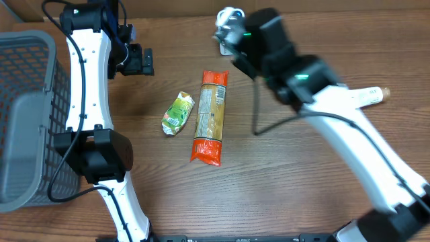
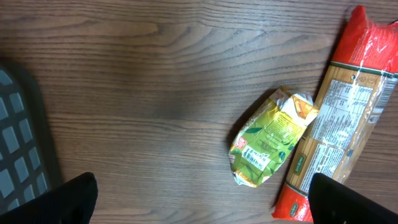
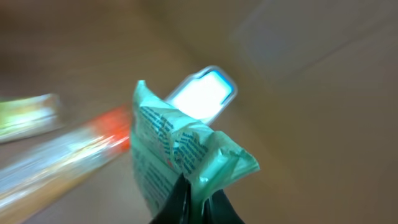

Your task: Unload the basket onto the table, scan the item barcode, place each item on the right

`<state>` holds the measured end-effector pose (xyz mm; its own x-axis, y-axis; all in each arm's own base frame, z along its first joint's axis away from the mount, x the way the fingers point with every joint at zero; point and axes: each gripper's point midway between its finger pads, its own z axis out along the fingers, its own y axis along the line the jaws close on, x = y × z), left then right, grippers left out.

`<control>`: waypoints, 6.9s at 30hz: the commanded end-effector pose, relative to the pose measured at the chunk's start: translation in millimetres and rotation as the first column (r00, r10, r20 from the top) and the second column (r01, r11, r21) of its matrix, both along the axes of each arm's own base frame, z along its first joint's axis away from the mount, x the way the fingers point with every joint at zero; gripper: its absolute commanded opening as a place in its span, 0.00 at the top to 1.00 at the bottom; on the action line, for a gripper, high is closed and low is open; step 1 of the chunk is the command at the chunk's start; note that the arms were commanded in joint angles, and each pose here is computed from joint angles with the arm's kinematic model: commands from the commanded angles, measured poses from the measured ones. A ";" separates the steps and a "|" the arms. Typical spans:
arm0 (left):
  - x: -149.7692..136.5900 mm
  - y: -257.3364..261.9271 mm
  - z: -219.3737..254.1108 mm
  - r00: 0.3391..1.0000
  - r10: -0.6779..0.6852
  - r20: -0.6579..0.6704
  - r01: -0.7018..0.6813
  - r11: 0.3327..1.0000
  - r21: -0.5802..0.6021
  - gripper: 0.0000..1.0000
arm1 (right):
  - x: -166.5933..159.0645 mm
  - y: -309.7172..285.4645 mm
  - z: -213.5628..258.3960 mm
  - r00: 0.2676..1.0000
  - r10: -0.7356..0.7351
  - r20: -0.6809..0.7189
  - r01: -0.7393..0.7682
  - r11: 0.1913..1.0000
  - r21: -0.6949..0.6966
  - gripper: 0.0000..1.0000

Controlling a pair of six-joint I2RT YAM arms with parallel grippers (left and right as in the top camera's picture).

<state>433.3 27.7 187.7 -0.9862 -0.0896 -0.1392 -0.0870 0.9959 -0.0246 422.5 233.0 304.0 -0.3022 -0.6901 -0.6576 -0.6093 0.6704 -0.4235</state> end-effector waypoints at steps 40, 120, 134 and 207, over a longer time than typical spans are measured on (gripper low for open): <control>0.6 -0.1 -4.2 1.000 -0.020 -0.010 0.020 1.000 0.005 0.00 | 5.3 -311.3 -89.8 0.460 -0.388 -0.799 0.878 0.335 0.342 0.00; 0.6 -0.1 -4.2 1.000 -0.020 -0.010 0.020 1.000 0.005 0.00 | 37.4 -98.6 -277.6 0.361 -0.436 -0.824 0.839 0.539 0.082 0.10; 0.5 -0.1 -4.3 1.000 -0.020 -0.010 0.020 1.000 0.005 0.00 | 28.6 -45.2 -271.9 -0.012 -0.318 -0.948 0.998 0.054 -0.031 0.00; 0.6 -0.1 -4.2 1.000 -0.020 -0.010 0.020 1.000 0.005 0.01 | 6.1 -37.7 -363.7 -0.061 -0.624 -0.779 0.993 0.040 -0.110 0.50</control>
<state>433.4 27.8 187.7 -0.9861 -0.0896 -0.1396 -0.0871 0.9959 -0.0238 464.7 201.7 7.0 -0.5847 0.7956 -0.1586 0.7364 0.6026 0.3075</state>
